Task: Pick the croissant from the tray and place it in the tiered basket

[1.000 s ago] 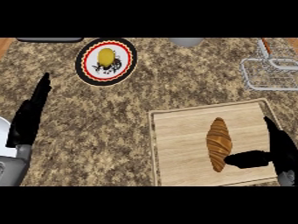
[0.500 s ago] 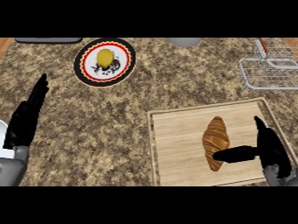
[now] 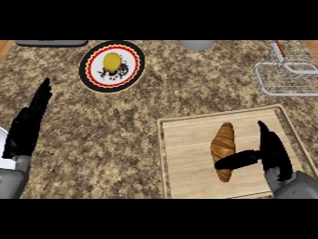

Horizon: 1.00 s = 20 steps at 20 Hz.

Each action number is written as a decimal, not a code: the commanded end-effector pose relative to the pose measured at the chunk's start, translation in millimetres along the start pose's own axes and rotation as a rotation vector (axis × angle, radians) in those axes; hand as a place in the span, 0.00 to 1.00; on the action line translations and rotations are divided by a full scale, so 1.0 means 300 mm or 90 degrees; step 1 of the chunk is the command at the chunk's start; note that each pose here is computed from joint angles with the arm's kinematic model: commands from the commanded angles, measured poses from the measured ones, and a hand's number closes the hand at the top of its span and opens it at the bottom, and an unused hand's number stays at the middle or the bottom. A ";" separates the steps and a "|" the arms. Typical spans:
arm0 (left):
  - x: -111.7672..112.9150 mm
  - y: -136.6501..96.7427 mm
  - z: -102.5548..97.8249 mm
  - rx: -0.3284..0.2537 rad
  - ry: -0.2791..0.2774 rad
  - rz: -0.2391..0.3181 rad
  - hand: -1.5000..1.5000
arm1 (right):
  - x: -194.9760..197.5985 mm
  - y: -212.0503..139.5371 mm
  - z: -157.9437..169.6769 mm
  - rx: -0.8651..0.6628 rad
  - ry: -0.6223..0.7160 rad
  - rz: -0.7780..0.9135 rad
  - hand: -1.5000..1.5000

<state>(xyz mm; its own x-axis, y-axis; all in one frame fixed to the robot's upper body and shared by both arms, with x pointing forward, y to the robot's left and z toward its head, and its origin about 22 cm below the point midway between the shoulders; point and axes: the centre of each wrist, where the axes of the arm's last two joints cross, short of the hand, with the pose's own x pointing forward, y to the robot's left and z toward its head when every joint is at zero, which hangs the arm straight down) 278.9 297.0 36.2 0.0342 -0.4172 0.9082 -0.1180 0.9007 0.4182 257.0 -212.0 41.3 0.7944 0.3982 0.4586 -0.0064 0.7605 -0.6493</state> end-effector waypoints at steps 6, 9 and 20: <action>-0.006 -0.009 -0.015 0.006 -0.011 0.001 0.50 | 0.074 0.083 -0.010 0.056 0.148 0.012 1.00; -0.005 0.018 -0.009 0.007 -0.004 -0.006 0.50 | 0.024 0.165 0.017 0.096 0.083 0.101 1.00; 0.010 -0.003 -0.021 0.008 -0.004 0.001 0.50 | 0.162 0.108 0.059 0.034 0.061 -0.004 1.00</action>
<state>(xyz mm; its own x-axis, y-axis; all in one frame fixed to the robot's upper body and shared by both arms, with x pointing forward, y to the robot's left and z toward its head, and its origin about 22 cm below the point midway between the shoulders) 280.8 295.7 33.7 0.0270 -0.4143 0.9098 -0.1220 0.9019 0.4143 274.8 -181.0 41.5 0.7414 0.4844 0.4644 -0.0831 0.7531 -0.6527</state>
